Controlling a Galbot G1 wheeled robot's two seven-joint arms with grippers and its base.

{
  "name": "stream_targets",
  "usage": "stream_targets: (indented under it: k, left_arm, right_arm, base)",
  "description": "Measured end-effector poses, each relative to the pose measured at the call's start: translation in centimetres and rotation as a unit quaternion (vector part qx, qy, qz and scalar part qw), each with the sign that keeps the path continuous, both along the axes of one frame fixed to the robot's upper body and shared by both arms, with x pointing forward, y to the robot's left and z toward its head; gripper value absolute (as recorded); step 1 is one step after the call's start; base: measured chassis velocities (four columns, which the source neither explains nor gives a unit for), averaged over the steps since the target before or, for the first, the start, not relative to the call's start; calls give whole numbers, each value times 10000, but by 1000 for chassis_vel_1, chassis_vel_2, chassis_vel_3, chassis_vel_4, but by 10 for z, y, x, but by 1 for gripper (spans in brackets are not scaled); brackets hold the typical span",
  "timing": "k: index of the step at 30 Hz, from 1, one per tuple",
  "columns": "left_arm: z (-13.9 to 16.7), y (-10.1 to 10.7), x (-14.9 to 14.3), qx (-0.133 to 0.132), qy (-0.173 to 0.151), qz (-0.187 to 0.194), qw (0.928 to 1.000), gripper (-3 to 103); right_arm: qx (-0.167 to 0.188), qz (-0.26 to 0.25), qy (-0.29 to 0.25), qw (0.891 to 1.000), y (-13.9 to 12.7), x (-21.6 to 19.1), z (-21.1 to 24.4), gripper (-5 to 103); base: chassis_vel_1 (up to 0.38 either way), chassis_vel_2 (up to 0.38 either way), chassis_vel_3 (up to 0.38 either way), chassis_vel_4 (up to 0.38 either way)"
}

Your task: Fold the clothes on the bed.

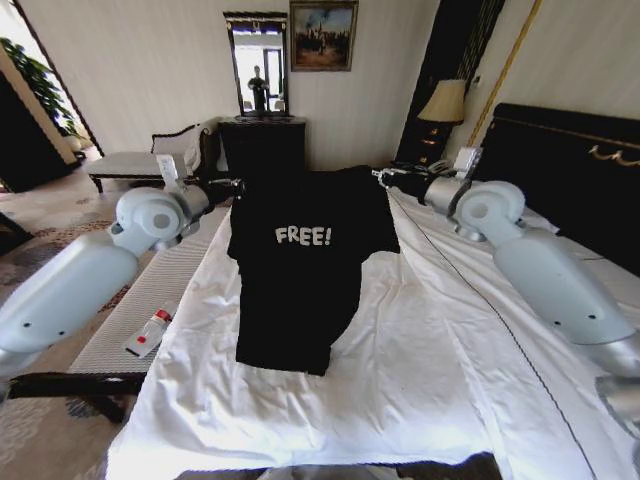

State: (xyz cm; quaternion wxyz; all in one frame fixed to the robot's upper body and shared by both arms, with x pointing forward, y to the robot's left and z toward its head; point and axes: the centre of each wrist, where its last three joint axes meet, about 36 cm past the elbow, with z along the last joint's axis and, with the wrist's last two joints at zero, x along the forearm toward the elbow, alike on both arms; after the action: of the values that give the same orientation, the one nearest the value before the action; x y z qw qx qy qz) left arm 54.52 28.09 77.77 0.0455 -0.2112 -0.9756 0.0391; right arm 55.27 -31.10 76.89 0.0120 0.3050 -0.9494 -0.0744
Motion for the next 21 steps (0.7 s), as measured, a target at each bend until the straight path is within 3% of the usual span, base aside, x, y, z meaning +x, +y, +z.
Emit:
stream_targets:
  k: [8,15,21]
  left_arm:
    - [49,-11,-10,-39,-310,-223,9993,1]
    - [58,-11,-42,37,-452,-421,9981,1]
    - [69,12,-83,84,-569,-390,9976,1]
  right_arm:
    - [130,32,-416,9990,-11,-18,66,0]
    - [163,192,-546,9982,-3,-42,87,0]
    - [395,366,-534,9971,-3,-77,100,0]
  base:
    - [0,0,0,0]
    - [0,0,0,0]
    - [0,0,0,0]
